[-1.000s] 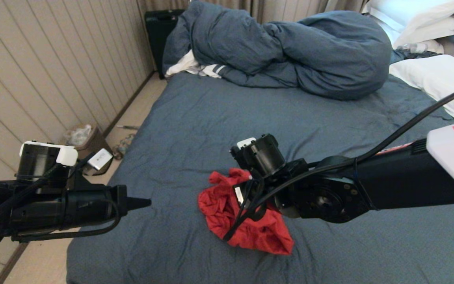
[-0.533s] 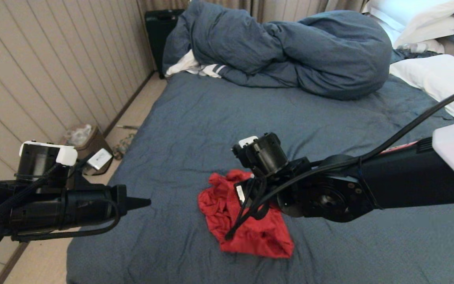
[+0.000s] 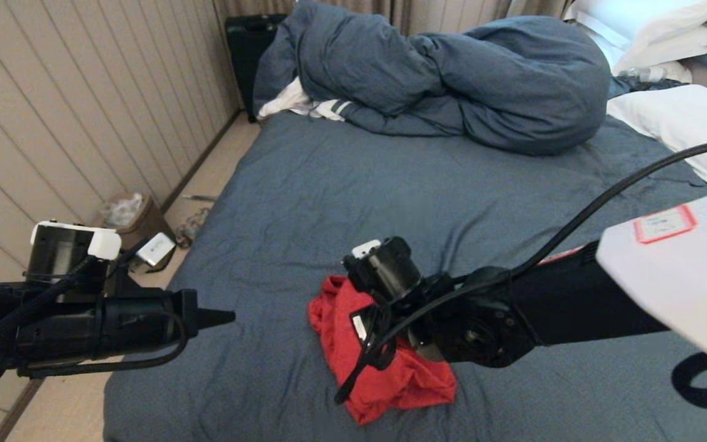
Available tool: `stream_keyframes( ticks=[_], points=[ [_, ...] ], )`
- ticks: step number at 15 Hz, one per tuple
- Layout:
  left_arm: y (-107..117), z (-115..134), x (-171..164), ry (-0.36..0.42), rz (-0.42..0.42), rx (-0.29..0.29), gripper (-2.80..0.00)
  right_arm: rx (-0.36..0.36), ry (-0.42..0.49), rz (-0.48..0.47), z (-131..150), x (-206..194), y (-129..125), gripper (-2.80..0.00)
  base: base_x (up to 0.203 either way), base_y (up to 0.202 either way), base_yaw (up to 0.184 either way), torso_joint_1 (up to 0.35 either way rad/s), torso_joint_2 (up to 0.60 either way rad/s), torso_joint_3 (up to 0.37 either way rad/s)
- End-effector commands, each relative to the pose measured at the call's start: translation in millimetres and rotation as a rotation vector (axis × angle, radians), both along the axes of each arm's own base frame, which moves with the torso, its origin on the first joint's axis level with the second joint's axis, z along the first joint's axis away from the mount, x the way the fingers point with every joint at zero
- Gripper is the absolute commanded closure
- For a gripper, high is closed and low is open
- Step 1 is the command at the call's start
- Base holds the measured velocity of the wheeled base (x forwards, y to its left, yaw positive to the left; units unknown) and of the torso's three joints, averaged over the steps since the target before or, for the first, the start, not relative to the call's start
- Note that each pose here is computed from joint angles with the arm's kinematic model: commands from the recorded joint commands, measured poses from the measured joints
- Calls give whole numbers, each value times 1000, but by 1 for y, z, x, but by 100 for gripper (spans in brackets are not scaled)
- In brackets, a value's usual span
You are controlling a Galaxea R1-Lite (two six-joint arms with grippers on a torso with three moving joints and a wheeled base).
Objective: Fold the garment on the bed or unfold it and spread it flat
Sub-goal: Unford the red T-shirt
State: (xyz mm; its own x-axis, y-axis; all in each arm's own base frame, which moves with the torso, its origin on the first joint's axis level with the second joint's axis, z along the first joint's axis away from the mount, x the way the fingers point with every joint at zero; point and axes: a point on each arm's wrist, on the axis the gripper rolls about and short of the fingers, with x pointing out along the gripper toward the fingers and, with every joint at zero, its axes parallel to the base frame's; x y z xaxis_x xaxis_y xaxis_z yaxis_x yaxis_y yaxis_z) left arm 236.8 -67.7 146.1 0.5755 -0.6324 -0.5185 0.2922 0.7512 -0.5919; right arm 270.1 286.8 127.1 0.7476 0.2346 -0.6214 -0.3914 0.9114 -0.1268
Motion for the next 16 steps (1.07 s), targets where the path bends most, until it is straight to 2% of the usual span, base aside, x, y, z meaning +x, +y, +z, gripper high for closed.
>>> stream_keyframes(
  ticks=[1, 4, 7, 8, 9, 11, 14, 16],
  points=[
    [0, 1, 0, -2, -1, -4, 0, -34, 31, 17, -21, -2, 10, -280, 0, 0, 0, 0, 0, 0],
    [0, -2, 1, 7, -2, -3, 0, -50, 43, 58, -50, -9, 29, -280, 0, 0, 0, 0, 0, 0],
    [0, -2, 1, 9, -2, -2, 0, -46, 39, 59, -52, -9, 30, -280, 0, 0, 0, 0, 0, 0],
    [0, -2, 1, 9, -2, -2, 0, -46, 39, 59, -52, -9, 30, -114, 0, 0, 0, 0, 0, 0],
    [0, -2, 1, 9, -2, -2, 0, -46, 39, 59, -52, -9, 30, 0, 0, 0, 0, 0, 0, 0],
    [0, -2, 1, 9, -2, -3, 0, -49, 36, 52, -57, -6, 32, 0, 0, 0, 0, 0, 0, 0],
    [0, -2, 1, 9, -3, -3, 0, -36, 18, 47, -49, -6, 31, 0, 0, 0, 0, 0, 0, 0],
    [0, -2, 1, 11, -3, -3, 0, -7, -8, 48, -32, -10, 27, 0, 0, 0, 0, 0, 0, 0]
  ],
)
